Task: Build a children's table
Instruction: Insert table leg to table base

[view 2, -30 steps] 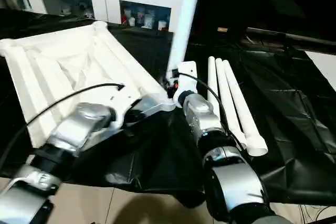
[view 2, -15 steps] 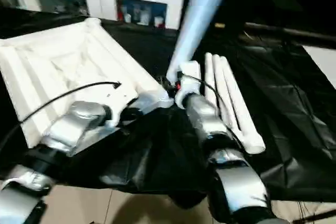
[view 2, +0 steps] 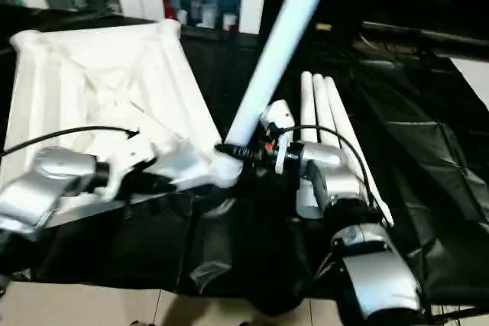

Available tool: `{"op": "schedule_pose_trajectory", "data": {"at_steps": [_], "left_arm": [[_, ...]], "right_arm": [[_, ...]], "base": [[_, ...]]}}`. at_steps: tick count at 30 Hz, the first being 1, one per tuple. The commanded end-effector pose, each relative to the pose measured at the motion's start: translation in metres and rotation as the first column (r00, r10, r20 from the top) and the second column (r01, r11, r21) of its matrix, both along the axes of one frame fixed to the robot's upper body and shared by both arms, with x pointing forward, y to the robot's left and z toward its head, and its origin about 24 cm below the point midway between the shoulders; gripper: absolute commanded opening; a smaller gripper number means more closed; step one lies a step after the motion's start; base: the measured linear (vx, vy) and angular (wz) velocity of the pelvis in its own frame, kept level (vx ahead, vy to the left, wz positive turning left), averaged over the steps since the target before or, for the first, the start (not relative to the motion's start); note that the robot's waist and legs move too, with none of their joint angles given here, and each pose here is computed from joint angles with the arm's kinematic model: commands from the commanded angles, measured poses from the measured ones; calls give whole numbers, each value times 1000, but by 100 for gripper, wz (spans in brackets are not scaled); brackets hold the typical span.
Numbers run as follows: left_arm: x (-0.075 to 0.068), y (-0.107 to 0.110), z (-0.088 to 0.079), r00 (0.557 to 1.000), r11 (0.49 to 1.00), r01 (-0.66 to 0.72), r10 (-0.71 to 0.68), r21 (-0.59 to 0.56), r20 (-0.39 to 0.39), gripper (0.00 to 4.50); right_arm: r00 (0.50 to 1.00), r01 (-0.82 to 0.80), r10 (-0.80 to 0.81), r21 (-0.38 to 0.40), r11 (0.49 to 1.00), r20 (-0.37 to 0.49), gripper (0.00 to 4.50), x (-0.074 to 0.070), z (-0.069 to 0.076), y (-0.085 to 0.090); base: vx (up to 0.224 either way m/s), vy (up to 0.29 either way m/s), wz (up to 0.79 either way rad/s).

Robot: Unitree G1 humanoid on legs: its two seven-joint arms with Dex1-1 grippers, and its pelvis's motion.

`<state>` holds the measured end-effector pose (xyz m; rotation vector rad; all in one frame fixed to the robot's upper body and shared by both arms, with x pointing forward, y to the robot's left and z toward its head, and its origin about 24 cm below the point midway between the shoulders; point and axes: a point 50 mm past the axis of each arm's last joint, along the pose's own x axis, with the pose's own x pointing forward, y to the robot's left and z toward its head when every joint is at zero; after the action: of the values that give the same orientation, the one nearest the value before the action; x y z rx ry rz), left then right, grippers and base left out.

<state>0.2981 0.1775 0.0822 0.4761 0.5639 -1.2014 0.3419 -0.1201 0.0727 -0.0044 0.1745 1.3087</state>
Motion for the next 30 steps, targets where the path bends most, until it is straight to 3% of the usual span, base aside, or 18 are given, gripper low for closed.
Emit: {"op": "schedule_pose_trajectory", "data": {"at_steps": [1,4,6,9,14,22,24,27,30], "left_arm": [[-8,-7,8,989,989,150,-150,-18,-10,0],[-8,-6,9,988,988,154,-154,-17,-4,0],[-8,-6,10,987,987,160,-160,-20,-1,0],[-8,-6,10,986,986,165,-165,-8,4,0],[-8,-6,11,987,987,158,-158,-3,14,0],[-8,-3,9,989,991,132,-134,38,67,0],[-8,-3,10,988,992,122,-125,29,86,0],[-9,-4,11,989,993,116,-116,12,94,0],[-11,-5,11,989,993,120,-120,6,86,0]], "right_arm": [[973,-100,33,-290,952,-228,186,-25,-51,-28],[967,-164,90,-310,936,-238,186,-27,-48,-29],[946,-276,188,-356,893,-262,186,-31,-47,-30],[933,-332,234,-401,854,-274,186,-33,-49,-30],[934,-342,253,-431,835,-251,186,-35,-51,-30],[973,-215,172,-336,917,-153,186,-38,-54,-28],[986,-146,117,-277,950,-118,186,-39,-56,-28],[991,-87,63,-216,972,-116,186,-41,-58,-29],[988,-93,64,-213,973,-141,186,-46,-63,-31]], "base": [[0,0,0],[0,0,0],[0,0,0],[0,0,0],[0,0,0],[0,0,0],[0,0,0],[0,0,0],[0,0,0]]}}
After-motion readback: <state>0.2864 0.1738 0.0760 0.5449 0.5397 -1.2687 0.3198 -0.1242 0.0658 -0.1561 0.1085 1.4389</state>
